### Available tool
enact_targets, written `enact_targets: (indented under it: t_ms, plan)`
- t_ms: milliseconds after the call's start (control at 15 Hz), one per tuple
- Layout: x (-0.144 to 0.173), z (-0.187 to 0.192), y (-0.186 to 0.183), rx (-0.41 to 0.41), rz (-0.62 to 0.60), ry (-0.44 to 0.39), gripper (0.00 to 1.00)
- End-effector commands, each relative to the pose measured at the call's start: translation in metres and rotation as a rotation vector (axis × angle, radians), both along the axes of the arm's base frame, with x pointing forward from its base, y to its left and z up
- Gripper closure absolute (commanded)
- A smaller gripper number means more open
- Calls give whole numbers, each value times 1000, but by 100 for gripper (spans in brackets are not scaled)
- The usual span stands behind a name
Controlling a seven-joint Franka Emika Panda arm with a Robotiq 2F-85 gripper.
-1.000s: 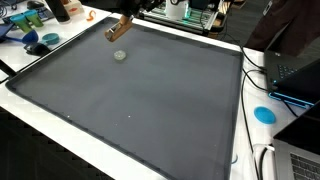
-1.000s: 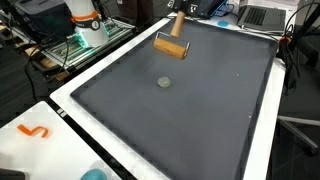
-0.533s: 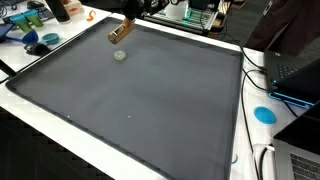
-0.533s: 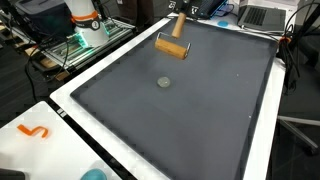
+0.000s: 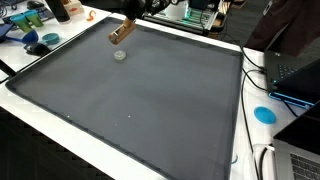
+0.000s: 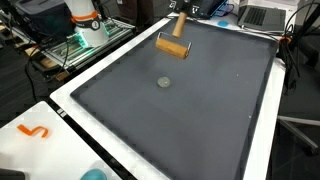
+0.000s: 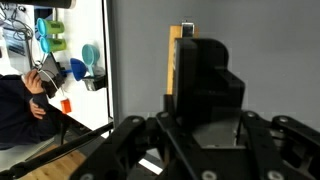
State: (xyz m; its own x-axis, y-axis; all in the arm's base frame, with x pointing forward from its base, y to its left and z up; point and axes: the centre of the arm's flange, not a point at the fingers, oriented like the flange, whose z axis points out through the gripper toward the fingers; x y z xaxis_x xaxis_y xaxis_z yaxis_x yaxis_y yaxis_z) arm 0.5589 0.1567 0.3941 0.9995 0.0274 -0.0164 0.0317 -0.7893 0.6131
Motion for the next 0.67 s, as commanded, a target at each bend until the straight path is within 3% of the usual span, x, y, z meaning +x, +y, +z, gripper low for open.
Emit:
enact_targets:
  t_ms: [0,600]
  plan:
    - [2,7,1,3,7,6,76]
    - [6,21,-3,41,14,-10,76]
